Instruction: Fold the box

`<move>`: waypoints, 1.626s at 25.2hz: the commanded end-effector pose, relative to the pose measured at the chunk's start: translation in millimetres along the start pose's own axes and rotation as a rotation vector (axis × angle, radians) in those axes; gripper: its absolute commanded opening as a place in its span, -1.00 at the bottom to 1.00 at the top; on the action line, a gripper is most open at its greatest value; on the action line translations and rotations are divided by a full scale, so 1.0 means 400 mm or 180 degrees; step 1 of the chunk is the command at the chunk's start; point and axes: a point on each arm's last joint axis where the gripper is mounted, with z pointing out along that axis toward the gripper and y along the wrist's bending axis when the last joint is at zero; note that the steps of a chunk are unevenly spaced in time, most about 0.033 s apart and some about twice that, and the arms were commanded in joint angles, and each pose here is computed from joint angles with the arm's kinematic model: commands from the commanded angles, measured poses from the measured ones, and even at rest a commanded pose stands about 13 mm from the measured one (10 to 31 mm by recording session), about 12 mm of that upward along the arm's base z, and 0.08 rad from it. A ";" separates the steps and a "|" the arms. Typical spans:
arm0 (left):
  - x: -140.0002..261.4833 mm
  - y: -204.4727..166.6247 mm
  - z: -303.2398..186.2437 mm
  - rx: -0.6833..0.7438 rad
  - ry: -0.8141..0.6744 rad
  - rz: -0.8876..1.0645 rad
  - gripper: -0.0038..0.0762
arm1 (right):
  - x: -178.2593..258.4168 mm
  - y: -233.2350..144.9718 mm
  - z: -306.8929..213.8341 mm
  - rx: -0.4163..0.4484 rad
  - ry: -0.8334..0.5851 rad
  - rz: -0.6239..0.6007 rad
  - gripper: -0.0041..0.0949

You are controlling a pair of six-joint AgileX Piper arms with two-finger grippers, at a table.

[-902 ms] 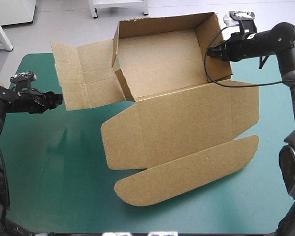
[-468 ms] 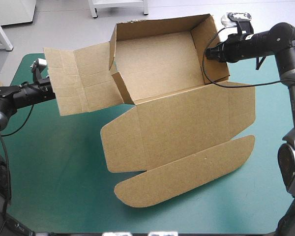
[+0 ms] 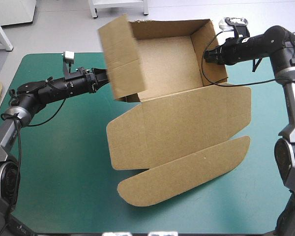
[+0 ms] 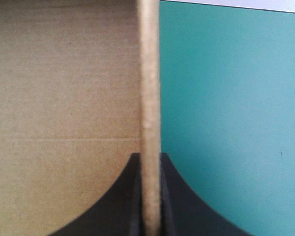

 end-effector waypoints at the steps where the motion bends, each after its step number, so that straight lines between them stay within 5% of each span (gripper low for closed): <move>1: -0.051 -0.129 0.003 0.0736 -0.0282 0.0137 0.10 | -0.043 0.042 -0.084 -0.0066 -0.0467 -0.0033 -0.94; 15: -0.110 -0.241 0.032 0.0515 0.0072 0.0626 0.11 | -0.041 0.031 -0.084 0.0091 -0.0438 -0.0029 -0.94; 22: -0.101 -0.261 0.084 -0.0360 0.0457 0.0952 0.22 | -0.040 0.034 -0.081 0.0106 -0.0422 0.0078 -0.94; 29: -0.105 -0.259 0.104 -0.0822 0.0386 0.0887 0.22 | -0.031 0.090 -0.039 0.0406 -0.0286 0.0012 -0.94; 41: -0.041 -0.232 0.189 -0.1733 0.0828 0.1035 0.19 | -0.028 0.135 -0.016 0.0454 -0.0294 0.0116 -0.93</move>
